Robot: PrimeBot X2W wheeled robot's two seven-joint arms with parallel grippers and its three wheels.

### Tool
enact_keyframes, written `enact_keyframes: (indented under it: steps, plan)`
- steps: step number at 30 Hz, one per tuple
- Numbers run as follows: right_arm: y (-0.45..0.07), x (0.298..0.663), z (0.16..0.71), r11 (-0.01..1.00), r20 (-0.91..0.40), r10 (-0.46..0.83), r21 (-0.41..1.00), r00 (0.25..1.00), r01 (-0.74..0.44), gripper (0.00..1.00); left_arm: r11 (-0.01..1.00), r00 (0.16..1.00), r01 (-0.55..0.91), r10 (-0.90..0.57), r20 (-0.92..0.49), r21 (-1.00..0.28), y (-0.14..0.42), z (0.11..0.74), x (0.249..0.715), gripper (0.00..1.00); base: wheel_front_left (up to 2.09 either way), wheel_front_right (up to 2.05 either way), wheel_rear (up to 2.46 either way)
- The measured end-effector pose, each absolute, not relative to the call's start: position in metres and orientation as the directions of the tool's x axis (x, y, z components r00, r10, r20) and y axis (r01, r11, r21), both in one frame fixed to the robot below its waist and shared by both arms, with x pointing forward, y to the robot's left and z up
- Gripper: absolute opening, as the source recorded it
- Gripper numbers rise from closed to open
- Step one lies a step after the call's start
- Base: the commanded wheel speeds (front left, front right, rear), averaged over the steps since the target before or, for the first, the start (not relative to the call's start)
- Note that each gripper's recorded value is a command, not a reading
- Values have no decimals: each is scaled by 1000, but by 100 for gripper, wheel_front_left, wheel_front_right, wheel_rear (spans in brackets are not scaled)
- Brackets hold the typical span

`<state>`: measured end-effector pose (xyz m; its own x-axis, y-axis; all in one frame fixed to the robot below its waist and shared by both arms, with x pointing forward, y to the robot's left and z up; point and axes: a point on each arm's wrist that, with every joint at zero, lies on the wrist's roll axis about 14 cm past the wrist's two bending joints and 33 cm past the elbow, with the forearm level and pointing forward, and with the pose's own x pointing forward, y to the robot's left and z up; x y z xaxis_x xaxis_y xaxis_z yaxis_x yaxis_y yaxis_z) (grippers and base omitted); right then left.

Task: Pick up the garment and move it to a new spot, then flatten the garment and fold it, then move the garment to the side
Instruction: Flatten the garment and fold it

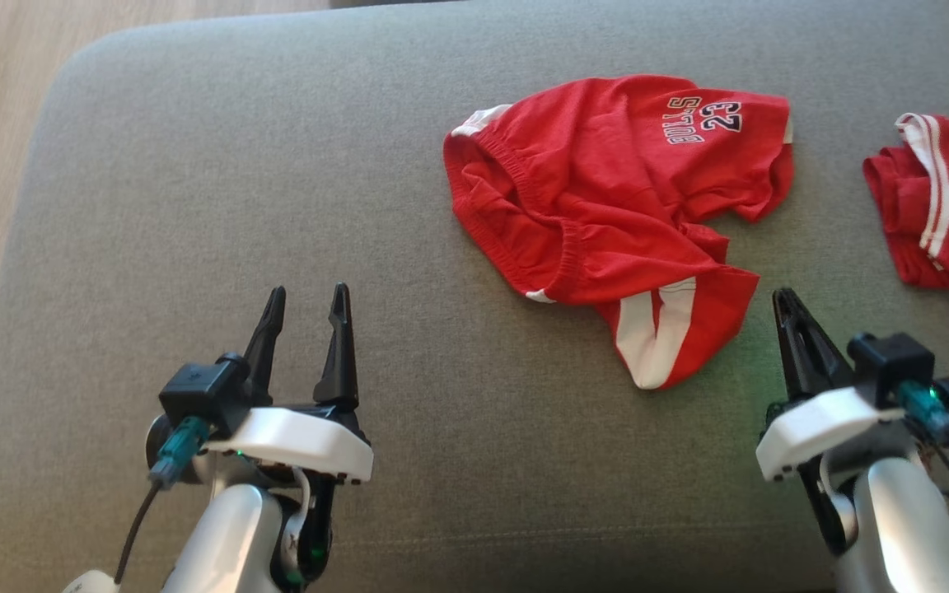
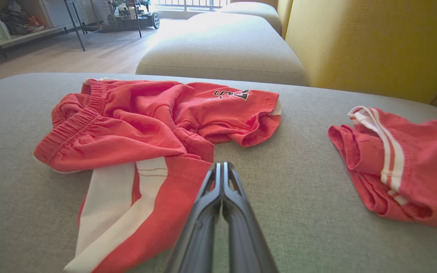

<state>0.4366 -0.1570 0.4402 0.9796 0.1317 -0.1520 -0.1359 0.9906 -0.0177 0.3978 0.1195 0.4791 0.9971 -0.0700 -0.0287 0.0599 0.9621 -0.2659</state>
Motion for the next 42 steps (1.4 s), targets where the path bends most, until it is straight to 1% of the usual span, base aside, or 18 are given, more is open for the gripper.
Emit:
enact_keyframes:
  steps: [5, 6, 7, 8, 12, 23, 28, 34, 36, 39, 40, 41, 42]
  plan:
    - [-160, 417, 447, 992, -124, 126, 0, 984, -127, 0, 961, 997, 69, -76, -15, -267, 118, 484, 399, 100, 0, 0, 0]
    - [-161, 412, 445, 992, -127, 124, 10, 984, -124, 11, 960, 996, 77, -83, -11, -268, 116, 485, 399, 100, 0, 0, 0]
    - [-162, 407, 443, 993, -135, 122, 18, 983, -121, 46, 960, 996, 81, -87, -9, -269, 115, 485, 399, 100, 0, 0, 0]
    - [-163, 402, 439, 993, -146, 119, 24, 982, -117, 100, 959, 996, 85, -90, -7, -269, 114, 486, 399, 100, 0, 0, 0]
    - [-164, 390, 431, 993, -174, 115, 37, 978, -110, 100, 958, 995, 96, -99, 0, -269, 111, 489, 398, 100, 0, 0, 0]
    - [-161, 395, 437, 992, -152, 123, 48, 981, -117, 100, 958, 994, 103, -108, -4, -268, 108, 488, 393, 100, 0, 0, 0]
    - [-158, 416, 443, 991, -133, 124, 58, 983, -117, 100, 959, 994, 93, -103, -24, -268, 110, 481, 392, 100, 0, 0, 0]
    - [-149, 451, 425, 982, -210, 127, 163, 969, -94, 100, 962, 994, 72, -90, -59, -263, 115, 469, 392, 100, 0, 0, 0]
    - [-147, 456, 415, 981, -253, 129, 173, 959, -86, 100, 963, 994, 61, -81, -67, -261, 118, 466, 392, 100, 0, 0, 0]
    - [-143, 459, 405, 980, -282, 137, 177, 950, -89, 100, 966, 994, 48, -70, -78, -253, 122, 463, 391, 100, 0, 0, 0]
    - [-141, 459, 402, 980, -292, 140, 179, 946, -90, 97, 967, 995, 45, -67, -80, -250, 123, 462, 391, 100, 0, 0, 0]
    - [-140, 459, 401, 979, -294, 143, 182, 945, -91, 32, 967, 995, 43, -65, -80, -250, 124, 462, 390, 100, 0, 0, 0]
    - [-139, 460, 401, 978, -288, 146, 188, 946, -93, 0, 968, 995, 42, -64, -80, -249, 124, 462, 390, 100, 0, 0, 0]
